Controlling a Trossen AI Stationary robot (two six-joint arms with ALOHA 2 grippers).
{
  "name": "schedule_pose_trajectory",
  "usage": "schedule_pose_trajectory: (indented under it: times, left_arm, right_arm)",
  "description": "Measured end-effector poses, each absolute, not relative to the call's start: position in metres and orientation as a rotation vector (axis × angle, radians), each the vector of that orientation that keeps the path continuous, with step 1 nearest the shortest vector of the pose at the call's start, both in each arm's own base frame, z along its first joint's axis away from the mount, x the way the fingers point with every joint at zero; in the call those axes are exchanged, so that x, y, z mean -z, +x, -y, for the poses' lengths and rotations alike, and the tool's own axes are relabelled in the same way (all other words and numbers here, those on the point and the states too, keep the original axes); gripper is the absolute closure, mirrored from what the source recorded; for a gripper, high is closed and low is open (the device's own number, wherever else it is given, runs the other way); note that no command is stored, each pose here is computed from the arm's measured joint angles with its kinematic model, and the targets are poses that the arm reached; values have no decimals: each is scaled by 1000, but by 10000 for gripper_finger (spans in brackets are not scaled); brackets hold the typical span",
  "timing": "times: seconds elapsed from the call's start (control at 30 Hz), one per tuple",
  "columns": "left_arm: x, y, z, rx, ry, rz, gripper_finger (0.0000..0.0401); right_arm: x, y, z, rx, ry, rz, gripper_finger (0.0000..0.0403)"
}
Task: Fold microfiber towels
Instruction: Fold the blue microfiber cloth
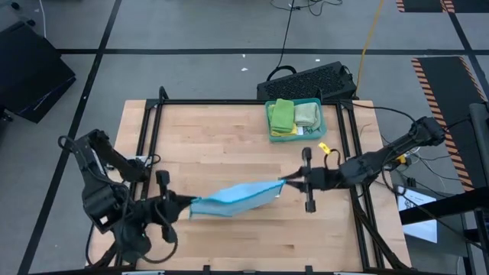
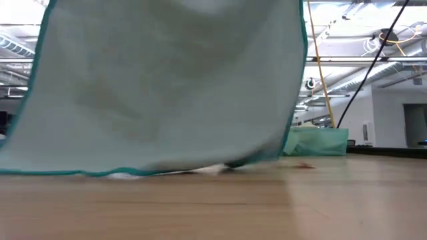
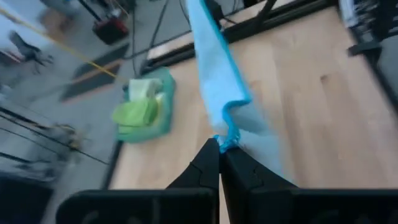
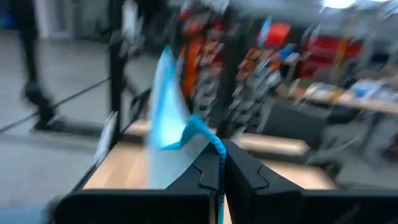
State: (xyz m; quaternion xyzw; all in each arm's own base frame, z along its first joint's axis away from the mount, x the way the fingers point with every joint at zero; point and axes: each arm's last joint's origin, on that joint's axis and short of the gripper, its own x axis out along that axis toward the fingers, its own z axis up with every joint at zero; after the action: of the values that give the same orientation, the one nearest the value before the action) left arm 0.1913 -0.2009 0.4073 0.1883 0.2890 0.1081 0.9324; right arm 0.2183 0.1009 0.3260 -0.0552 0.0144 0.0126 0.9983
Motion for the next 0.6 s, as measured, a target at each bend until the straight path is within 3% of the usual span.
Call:
schedule_pose_trajectory:
  times: [0.17, 0.3, 0.47, 0.6]
  left_arm:
    - [-421, 179, 171, -352, 458, -553, 397]
    - [-430, 172, 146, -419, 367, -558, 397]
    - [-435, 179, 161, -178, 321, -591, 396]
    - [-448, 180, 182, -9, 363, -469, 396]
  right_arm:
    - [-365, 212, -92, 122, -186, 78, 397]
    - [-375, 210, -88, 147, -179, 100, 397]
    - [-364, 214, -103, 88, -136, 49, 397]
    - [-371, 216, -125, 8, -116, 137, 397]
